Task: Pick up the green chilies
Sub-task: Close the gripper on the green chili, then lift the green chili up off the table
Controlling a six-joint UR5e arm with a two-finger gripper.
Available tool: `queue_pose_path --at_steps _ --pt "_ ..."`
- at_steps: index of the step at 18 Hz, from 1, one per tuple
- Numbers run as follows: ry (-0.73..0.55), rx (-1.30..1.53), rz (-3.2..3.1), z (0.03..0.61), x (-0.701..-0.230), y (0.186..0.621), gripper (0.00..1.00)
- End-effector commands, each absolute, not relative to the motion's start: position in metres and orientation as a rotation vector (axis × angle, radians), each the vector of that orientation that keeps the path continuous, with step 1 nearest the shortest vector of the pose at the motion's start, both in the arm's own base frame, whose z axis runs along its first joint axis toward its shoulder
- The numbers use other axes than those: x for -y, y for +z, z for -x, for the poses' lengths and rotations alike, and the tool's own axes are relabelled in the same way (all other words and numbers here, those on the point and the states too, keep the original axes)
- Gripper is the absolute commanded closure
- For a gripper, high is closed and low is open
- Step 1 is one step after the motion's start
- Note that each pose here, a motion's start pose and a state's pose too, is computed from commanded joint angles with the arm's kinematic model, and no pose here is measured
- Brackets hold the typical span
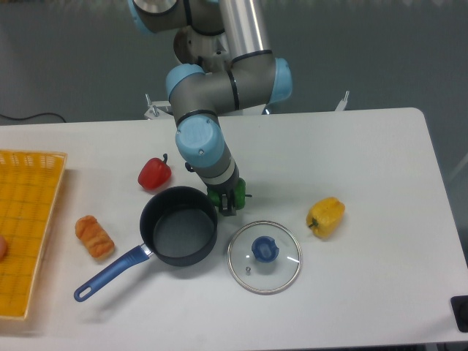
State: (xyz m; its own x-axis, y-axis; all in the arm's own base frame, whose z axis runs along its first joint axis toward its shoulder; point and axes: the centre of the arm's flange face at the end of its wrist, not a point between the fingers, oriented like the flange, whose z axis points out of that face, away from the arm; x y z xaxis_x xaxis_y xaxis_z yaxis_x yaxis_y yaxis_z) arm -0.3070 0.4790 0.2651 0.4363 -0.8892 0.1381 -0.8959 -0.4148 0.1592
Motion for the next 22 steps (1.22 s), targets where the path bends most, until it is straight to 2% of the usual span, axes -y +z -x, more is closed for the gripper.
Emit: queue_pose_path --at_steps 8,12,17,22 --pt "0.044 1.624 -2.382 0.32 -0.465 0.275 0.52" --pt "0.049 1.619 -2.51 0.328 -0.474 0.301 0.52" --pt "-0.008 1.546 -2.68 0.334 -0.492 0.33 0.52" --pt "0.035 1.527 -2.704 0.334 -0.496 0.341 0.52"
